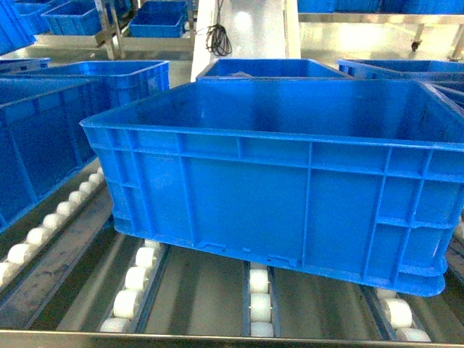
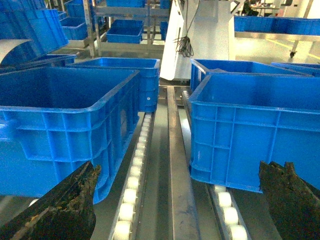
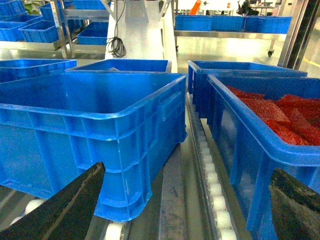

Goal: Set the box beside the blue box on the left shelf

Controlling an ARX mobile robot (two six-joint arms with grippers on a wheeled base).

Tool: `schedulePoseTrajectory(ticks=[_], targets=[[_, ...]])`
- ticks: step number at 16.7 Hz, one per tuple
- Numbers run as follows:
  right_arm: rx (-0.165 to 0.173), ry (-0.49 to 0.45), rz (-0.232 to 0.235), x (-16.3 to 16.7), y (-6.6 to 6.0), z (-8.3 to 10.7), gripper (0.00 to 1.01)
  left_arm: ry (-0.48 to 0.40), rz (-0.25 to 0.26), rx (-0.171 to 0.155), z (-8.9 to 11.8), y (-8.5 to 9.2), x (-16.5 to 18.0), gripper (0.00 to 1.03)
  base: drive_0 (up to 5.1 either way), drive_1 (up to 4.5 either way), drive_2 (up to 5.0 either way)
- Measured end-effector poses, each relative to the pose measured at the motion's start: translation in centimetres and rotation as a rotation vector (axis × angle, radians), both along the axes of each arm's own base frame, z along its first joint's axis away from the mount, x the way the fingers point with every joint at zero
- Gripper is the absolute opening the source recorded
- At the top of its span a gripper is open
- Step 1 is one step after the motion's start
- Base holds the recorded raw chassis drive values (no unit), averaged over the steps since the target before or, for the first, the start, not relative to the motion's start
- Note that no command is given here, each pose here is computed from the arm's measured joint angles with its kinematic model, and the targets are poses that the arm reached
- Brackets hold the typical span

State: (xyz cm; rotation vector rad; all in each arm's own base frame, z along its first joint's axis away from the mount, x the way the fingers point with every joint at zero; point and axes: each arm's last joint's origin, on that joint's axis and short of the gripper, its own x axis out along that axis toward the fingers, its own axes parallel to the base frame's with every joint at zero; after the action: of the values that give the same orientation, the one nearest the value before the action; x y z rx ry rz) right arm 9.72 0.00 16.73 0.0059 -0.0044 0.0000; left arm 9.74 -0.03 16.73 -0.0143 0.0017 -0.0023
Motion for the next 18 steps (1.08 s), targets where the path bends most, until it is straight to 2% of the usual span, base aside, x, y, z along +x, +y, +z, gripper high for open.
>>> schedulePoseTrajectory(ticks=[18], targets=[[0.000, 0.000, 0.000, 0.00, 0.00, 0.00, 0.98, 0.000, 0.000, 0.000, 0.00, 0.00, 0.00, 0.98, 0.0, 0.00, 0.0]])
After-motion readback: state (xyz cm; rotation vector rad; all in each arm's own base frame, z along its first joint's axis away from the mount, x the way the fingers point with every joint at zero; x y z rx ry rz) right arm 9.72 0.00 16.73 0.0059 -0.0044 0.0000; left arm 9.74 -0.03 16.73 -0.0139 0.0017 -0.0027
